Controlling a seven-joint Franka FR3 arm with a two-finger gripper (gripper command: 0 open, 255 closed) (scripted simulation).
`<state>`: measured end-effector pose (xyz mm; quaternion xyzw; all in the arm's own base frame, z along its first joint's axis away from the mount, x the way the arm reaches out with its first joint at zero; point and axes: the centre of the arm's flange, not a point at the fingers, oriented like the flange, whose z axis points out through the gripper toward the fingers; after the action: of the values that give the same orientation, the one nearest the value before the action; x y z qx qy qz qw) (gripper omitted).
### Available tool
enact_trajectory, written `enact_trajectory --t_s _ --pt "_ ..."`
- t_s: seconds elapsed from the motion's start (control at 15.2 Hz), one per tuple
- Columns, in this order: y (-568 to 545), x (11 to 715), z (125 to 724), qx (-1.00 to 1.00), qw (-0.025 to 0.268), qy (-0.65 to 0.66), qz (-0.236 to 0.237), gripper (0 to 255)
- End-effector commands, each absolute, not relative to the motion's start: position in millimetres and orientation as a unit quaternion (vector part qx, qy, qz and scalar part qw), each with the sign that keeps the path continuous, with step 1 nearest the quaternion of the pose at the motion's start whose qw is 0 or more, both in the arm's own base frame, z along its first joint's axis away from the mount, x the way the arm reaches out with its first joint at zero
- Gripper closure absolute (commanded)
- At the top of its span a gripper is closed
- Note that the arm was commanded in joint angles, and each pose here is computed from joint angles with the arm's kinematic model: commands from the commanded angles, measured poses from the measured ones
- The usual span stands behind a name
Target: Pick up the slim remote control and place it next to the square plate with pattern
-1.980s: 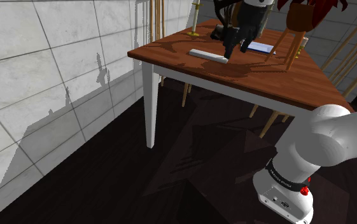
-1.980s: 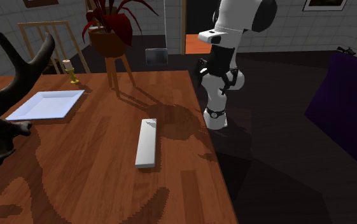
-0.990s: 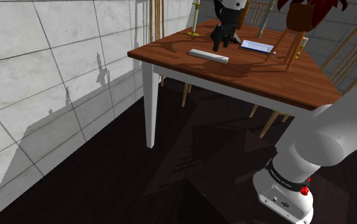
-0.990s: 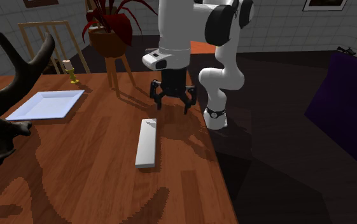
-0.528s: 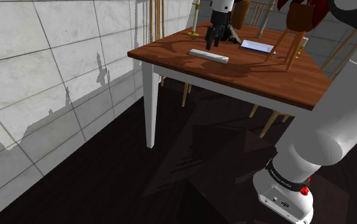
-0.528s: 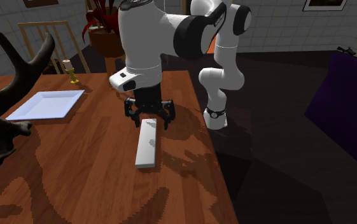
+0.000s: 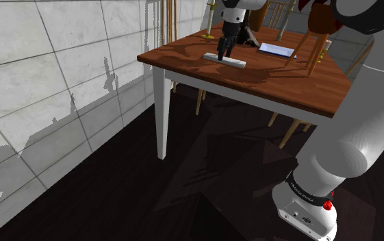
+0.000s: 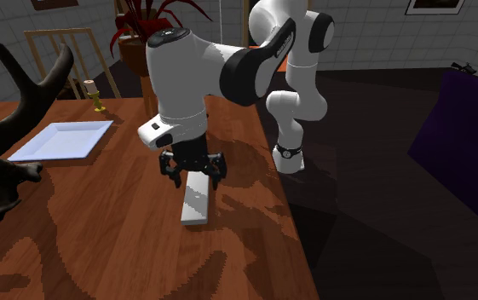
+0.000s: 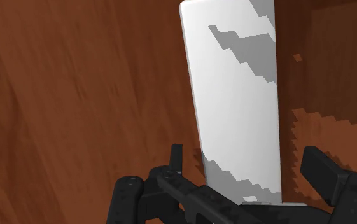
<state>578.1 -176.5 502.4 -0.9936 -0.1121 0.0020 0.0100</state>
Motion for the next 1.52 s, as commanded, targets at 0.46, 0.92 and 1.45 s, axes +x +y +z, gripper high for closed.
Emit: enact_trajectory --t_s 0.46,0.92,1.45 --pt "-177 578 494 -0.994 0.01 -0.112 0.002 0" --pt "-177 579 494 -0.994 0.01 -0.112 0.002 255" --pt "-177 578 515 -0.994 0.01 -0.112 0.002 255"
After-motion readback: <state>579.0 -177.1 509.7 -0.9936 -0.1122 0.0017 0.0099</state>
